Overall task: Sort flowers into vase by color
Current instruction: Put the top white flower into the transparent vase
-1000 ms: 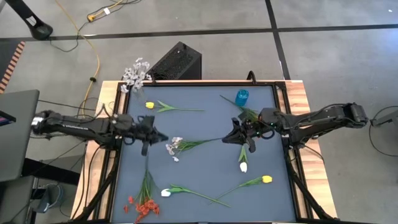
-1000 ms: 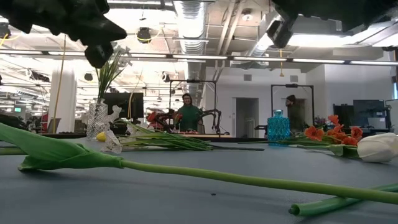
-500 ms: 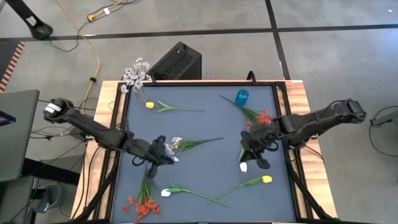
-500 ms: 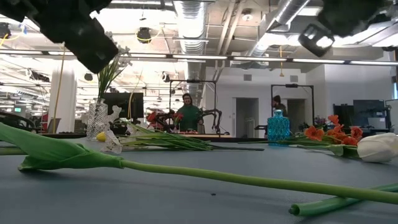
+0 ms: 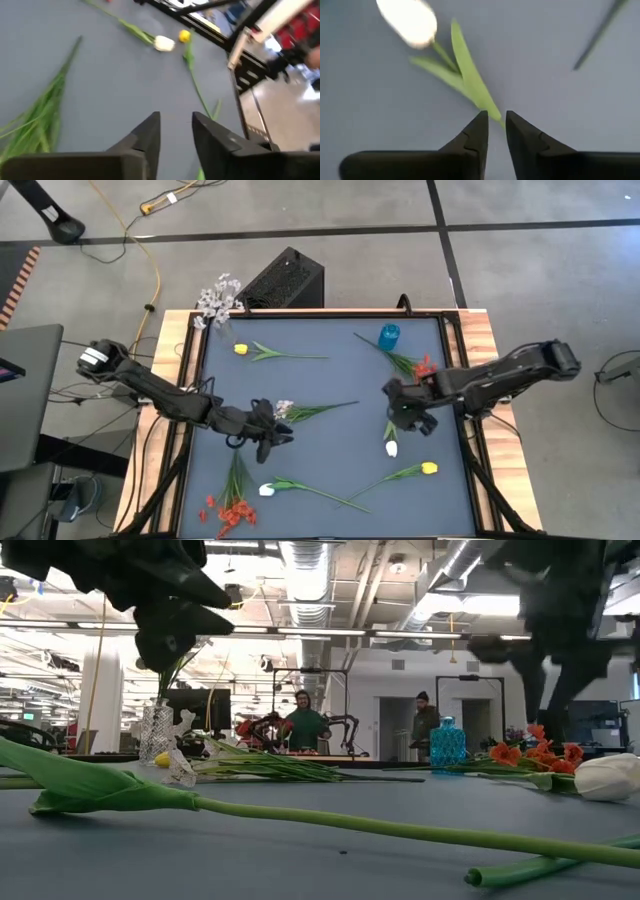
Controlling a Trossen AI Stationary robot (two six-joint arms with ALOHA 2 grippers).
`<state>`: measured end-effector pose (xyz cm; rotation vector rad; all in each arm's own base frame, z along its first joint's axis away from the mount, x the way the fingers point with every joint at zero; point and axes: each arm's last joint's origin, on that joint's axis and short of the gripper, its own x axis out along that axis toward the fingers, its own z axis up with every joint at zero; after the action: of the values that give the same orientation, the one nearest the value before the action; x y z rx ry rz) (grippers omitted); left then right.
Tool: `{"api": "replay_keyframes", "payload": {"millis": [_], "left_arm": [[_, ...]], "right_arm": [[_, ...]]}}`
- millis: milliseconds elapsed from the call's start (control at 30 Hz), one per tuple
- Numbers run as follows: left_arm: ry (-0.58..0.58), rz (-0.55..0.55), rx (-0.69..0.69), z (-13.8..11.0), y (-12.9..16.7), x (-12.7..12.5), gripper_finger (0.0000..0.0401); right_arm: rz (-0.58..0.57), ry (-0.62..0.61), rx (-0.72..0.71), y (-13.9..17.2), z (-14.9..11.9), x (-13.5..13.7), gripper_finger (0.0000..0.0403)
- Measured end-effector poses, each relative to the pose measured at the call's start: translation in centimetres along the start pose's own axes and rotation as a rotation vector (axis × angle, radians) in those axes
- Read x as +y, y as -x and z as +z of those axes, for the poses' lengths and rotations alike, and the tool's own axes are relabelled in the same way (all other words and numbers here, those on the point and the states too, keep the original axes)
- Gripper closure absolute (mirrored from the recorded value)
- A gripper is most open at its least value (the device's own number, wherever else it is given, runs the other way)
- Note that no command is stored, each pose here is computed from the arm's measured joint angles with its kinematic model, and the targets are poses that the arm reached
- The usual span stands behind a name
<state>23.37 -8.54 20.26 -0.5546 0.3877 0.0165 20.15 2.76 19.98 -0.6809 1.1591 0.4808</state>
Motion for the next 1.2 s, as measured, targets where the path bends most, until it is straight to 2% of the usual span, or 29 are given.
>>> {"api": "replay_keyframes", "payload": {"millis": [200,367,467,600,733,800,833,900,1000,1067,1133,1200], "left_arm": [[0.032,0.010,-0.016,-0.1,0.1,-0.2,0.0243],[-0.010,0.038,-0.038,0.0,0.1,-0.1,0.0237],[-0.043,0.040,-0.038,-0.1,0.1,-0.1,0.0236],[-0.055,0.011,-0.008,-0.2,0.1,-0.2,0.0236],[-0.102,-0.018,0.026,-0.3,0.1,-0.2,0.0236],[-0.128,-0.015,0.032,-0.4,0.1,-0.2,0.0236],[-0.142,-0.015,0.033,-0.4,0.2,-0.2,0.0236],[-0.164,-0.024,0.030,-0.2,0.5,-0.2,0.0236],[-0.217,-0.032,0.018,0.4,1.5,-0.4,0.0236],[-0.255,-0.013,0.005,0.9,2.5,-0.3,0.0236],[-0.284,0.028,-0.016,1.3,3.5,-0.1,0.0236],[-0.311,0.055,-0.062,2.0,4.5,-0.1,0.0236]], "right_arm": [[0.043,0.120,0.131,-3.0,-0.3,-1.0,0.0259],[0.020,0.162,0.253,-5.2,-0.6,-1.7,0.0233],[0.051,0.203,0.283,-6.3,-0.8,-1.9,0.0230],[0.106,0.282,0.317,-7.0,-0.8,-1.6,0.0254],[0.108,0.341,0.304,-6.8,0.2,-1.1,0.0337],[0.092,0.309,0.269,-6.4,1.2,-1.4,0.0378],[0.076,0.280,0.231,-6.1,2.0,-1.7,0.0384],[0.052,0.229,0.175,-5.2,3.2,-2.3,0.0382],[0.035,0.236,0.106,-3.1,4.6,-3.2,0.0384],[-0.026,0.219,0.008,-0.9,6.2,-4.3,0.0384],[-0.068,0.141,-0.103,1.3,7.3,-5.7,0.0384],[-0.080,0.009,-0.256,3.3,8.2,-7.3,0.0384]]}}
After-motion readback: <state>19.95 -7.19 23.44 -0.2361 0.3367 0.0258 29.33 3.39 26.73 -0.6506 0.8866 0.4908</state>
